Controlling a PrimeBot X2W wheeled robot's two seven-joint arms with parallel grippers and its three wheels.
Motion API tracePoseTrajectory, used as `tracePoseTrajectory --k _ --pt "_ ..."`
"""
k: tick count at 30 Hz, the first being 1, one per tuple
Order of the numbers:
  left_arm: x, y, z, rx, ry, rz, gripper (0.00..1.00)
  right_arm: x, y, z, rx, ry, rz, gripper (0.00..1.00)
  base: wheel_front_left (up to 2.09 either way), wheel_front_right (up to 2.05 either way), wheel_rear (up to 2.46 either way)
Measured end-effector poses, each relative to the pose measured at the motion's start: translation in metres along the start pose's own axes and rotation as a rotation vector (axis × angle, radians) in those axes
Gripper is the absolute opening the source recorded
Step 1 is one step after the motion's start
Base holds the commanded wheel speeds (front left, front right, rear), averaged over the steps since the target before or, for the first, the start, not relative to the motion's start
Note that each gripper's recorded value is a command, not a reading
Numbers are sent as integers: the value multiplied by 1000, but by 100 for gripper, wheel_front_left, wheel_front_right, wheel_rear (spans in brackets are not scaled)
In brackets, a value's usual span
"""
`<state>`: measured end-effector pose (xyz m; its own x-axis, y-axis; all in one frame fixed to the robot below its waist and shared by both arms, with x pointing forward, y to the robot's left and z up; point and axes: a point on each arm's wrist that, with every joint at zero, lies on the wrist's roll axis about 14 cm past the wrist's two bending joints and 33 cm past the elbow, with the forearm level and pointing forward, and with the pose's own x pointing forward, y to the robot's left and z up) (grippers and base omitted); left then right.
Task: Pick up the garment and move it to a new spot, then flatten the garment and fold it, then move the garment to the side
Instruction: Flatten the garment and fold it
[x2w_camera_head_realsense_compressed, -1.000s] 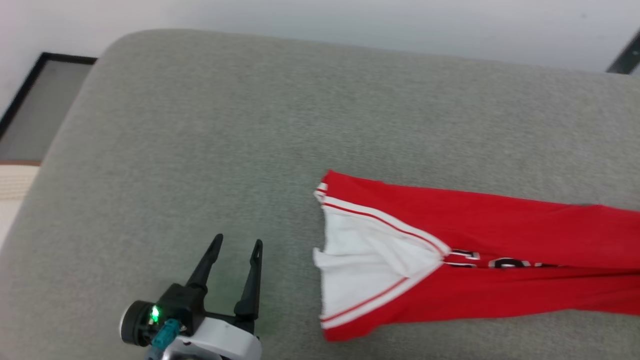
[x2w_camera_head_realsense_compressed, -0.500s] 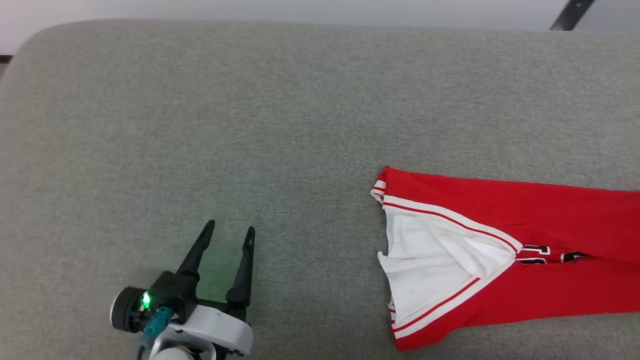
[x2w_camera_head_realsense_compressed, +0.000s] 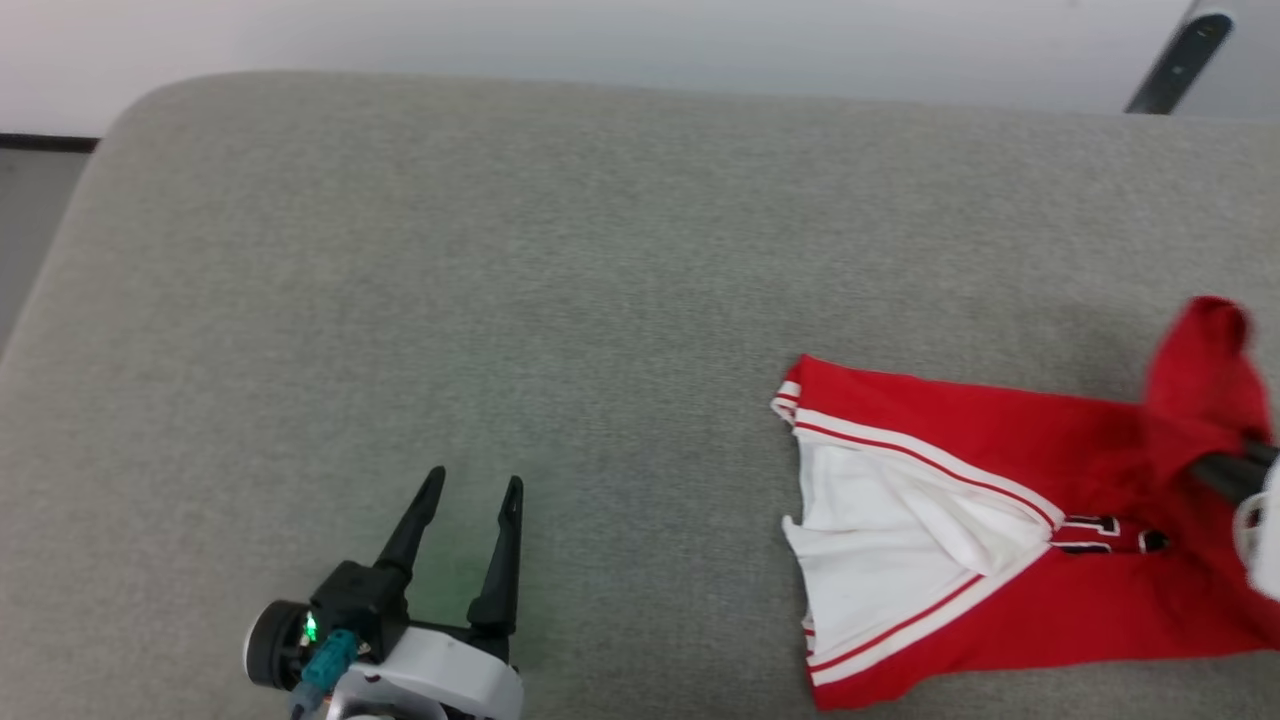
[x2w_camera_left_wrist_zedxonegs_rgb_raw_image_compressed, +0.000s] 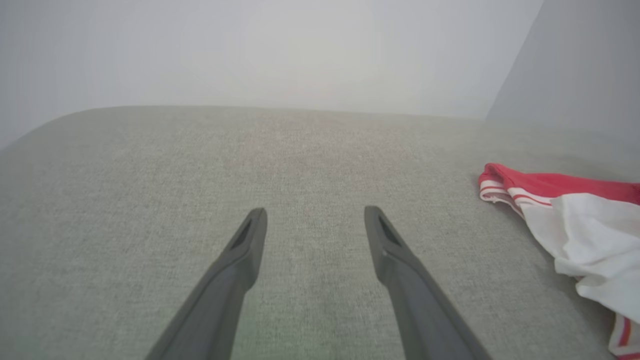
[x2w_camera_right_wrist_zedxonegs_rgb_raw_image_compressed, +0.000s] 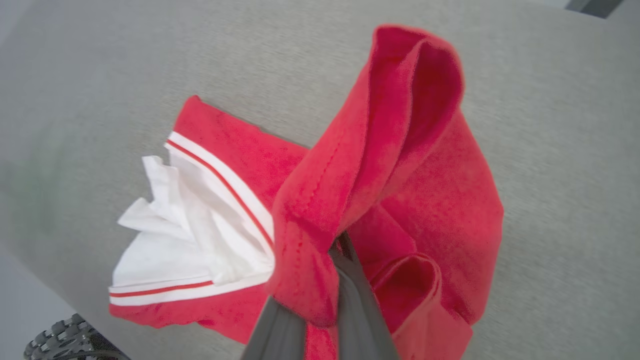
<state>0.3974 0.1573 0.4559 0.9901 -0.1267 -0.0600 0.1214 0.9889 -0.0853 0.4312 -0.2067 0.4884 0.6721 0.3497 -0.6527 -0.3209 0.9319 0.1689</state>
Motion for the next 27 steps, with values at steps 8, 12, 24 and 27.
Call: tracePoseTrajectory --k 8,12,24,27 --pt "-18 19 4 -14 -9 78 100 21 107 11 -130 21 293 0 0 0 0" --pt "-26 31 7 -14 -14 119 100 33 143 4 -168 66 390 0 0 0 0" --pt "-27 39 2 -20 1 144 100 72 155 -31 -184 170 412 0 0 0 0" --pt "-24 36 2 -22 1 135 100 76 152 -35 -172 171 403 35 0 0 0"
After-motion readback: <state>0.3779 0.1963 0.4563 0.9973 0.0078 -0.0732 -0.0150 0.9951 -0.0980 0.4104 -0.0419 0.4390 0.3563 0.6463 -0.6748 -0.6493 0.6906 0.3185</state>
